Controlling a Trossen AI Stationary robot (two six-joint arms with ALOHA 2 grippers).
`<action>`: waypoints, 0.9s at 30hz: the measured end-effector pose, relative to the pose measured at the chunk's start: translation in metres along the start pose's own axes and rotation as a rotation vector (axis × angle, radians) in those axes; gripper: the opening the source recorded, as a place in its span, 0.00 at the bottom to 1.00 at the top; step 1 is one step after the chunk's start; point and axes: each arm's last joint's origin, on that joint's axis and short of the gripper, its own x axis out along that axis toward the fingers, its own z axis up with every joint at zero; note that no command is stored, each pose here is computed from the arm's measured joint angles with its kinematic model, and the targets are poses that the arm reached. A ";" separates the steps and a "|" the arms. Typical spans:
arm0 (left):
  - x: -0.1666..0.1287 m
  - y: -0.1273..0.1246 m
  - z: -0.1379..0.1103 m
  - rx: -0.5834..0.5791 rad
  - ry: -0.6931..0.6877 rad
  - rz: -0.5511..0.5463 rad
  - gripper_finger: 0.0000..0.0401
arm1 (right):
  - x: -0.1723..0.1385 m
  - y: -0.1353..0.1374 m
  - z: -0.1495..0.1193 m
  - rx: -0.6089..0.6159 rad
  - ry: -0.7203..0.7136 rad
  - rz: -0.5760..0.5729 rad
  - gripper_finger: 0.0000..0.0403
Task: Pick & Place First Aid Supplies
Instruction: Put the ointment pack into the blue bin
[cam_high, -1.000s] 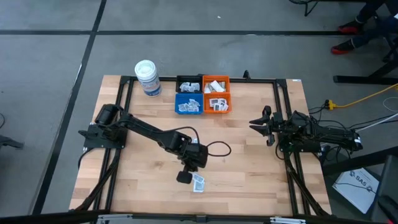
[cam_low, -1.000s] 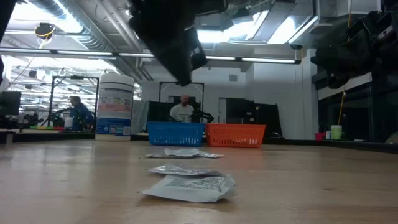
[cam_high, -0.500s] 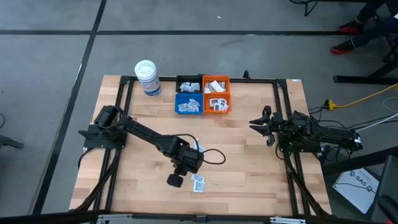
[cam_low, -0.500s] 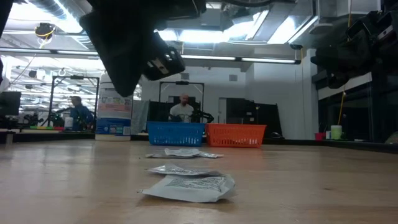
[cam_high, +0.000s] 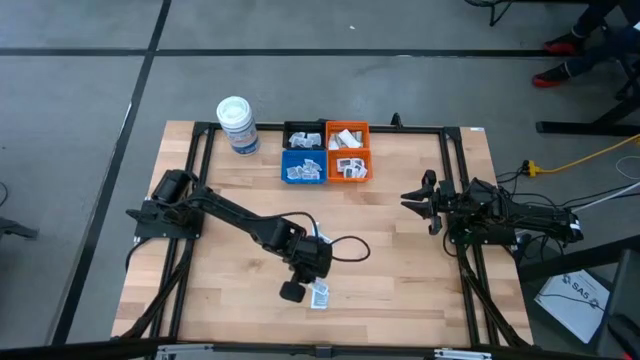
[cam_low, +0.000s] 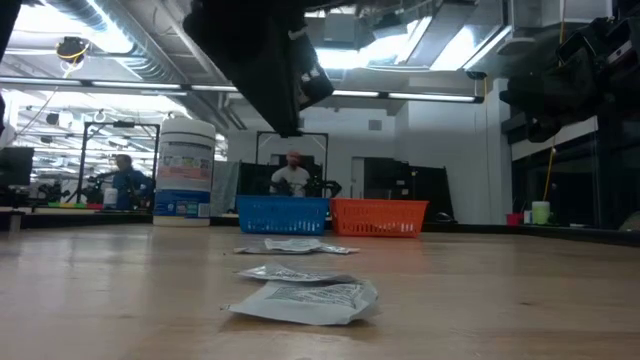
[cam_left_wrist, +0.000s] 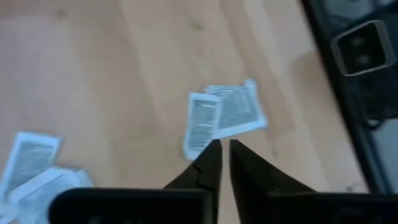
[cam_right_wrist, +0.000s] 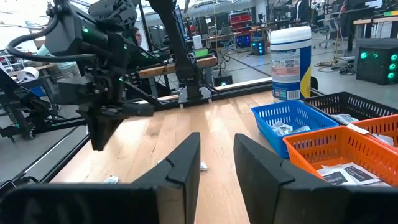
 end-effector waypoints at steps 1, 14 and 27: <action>0.000 0.001 0.000 -0.003 0.002 0.017 0.09 | 0.000 0.000 0.000 0.000 0.000 0.000 0.25; 0.014 -0.006 -0.004 0.066 0.028 0.050 0.44 | 0.000 0.000 0.000 0.000 0.000 0.000 0.25; 0.040 -0.003 -0.009 0.077 0.063 0.131 0.46 | 0.000 0.000 0.000 0.000 0.000 0.000 0.25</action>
